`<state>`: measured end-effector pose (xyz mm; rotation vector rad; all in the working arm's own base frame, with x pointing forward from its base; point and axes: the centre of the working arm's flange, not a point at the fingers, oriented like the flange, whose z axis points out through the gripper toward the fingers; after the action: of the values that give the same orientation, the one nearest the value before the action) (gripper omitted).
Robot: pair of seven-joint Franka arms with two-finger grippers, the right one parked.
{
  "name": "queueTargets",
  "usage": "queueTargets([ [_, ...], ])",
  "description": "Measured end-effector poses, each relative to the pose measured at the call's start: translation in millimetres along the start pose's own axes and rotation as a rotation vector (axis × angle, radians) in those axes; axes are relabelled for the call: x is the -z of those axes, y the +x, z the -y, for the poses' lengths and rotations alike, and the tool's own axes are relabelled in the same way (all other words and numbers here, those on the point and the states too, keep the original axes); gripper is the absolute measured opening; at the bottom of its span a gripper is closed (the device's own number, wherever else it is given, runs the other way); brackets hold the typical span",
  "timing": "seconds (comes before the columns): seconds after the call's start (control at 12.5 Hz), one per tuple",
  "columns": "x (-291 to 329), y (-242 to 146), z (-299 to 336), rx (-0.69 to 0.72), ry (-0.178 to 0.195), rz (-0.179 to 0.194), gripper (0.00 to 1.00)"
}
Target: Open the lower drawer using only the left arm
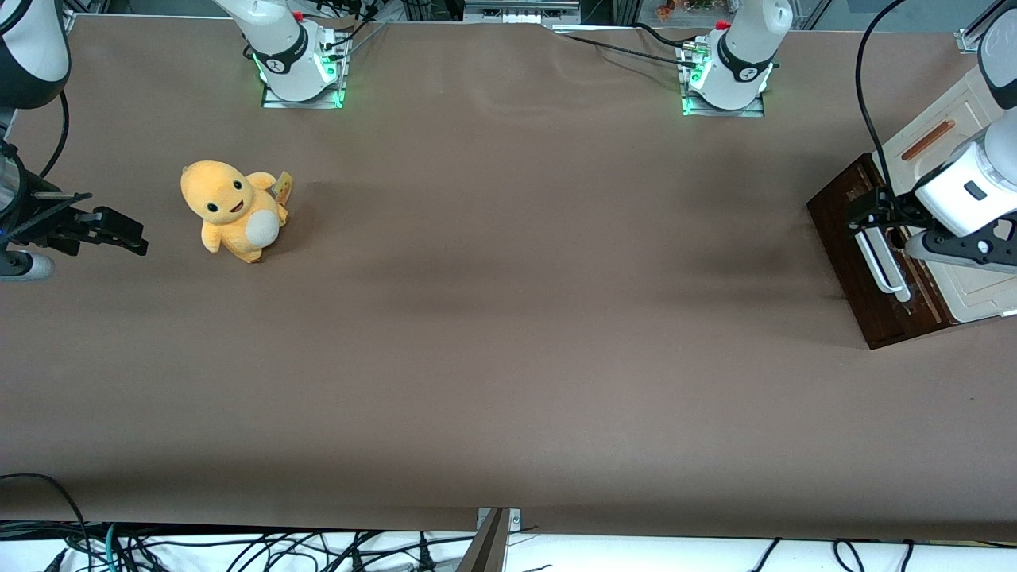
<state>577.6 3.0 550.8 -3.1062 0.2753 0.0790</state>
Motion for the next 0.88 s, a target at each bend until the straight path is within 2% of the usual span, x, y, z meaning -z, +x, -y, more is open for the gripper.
queueTargets([
  [0.88,-3.1,-6.0,-1.4,-0.029,-0.003,0.009,1.0],
])
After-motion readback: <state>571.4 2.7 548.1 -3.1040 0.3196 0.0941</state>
